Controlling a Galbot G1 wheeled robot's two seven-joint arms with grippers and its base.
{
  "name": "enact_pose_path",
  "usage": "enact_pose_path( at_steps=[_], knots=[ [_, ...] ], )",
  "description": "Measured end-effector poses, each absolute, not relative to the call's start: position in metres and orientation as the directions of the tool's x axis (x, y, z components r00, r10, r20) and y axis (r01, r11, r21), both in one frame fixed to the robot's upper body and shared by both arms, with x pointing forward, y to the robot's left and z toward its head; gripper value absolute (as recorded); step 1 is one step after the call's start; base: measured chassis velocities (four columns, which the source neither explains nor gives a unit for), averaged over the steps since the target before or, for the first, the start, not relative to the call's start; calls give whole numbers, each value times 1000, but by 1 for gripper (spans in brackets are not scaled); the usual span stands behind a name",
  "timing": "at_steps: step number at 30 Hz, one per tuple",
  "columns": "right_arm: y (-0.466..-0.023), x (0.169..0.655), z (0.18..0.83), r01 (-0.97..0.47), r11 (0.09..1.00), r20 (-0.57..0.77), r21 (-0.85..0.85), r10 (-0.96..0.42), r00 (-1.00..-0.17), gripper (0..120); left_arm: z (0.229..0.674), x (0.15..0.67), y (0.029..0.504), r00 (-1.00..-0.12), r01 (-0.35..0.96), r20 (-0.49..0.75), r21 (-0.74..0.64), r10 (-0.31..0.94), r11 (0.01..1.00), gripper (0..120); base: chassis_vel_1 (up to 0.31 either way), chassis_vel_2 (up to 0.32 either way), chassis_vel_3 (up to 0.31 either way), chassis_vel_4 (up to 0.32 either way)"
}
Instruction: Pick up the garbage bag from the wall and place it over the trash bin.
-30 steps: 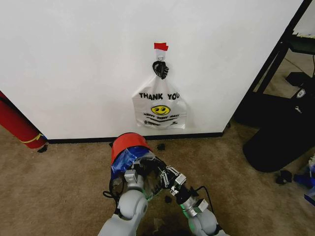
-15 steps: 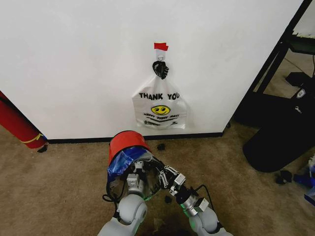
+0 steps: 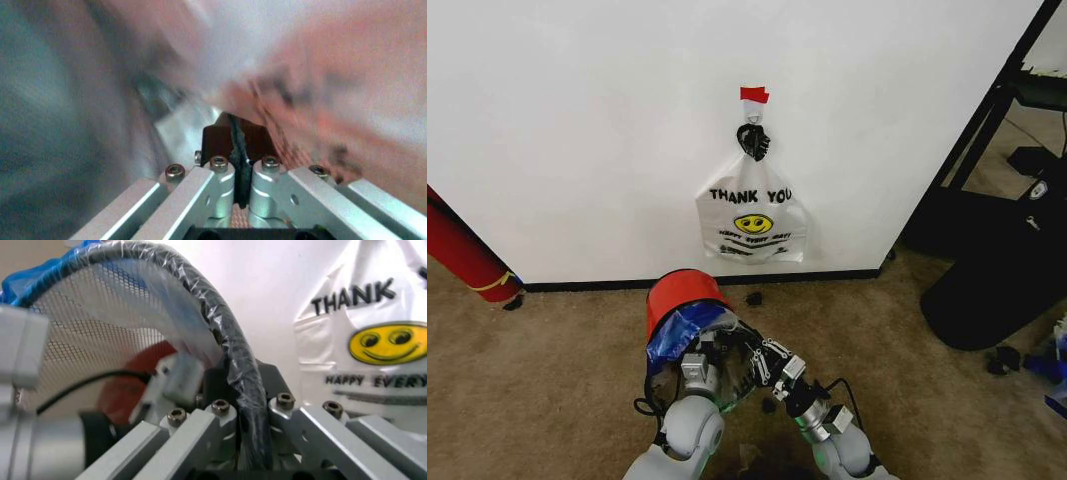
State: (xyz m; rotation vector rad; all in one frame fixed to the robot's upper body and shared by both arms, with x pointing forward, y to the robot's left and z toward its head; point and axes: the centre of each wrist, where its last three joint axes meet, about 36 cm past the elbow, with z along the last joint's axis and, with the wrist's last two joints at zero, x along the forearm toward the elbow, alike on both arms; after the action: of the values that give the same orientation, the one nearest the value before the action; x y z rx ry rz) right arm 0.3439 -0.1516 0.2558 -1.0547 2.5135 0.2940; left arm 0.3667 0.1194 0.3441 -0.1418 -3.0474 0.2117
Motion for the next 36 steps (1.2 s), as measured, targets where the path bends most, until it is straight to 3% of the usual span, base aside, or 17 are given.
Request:
enact_pose_path(
  at_steps=[14,26,36],
  knots=[
    [-151,339,258,-756,654,-448,43,-664,-599,0,336,386,134,-996,52,65,-115,60,992,0,0,0,0,0],
    [-145,334,251,-731,670,-424,133,-628,-653,0,345,390,135,-998,60,24,-120,64,991,0,0,0,0,0],
    [-140,332,253,-746,646,-434,161,-633,-641,0,338,400,141,-998,54,28,-99,57,994,0,0,0,0,0]
  ],
)
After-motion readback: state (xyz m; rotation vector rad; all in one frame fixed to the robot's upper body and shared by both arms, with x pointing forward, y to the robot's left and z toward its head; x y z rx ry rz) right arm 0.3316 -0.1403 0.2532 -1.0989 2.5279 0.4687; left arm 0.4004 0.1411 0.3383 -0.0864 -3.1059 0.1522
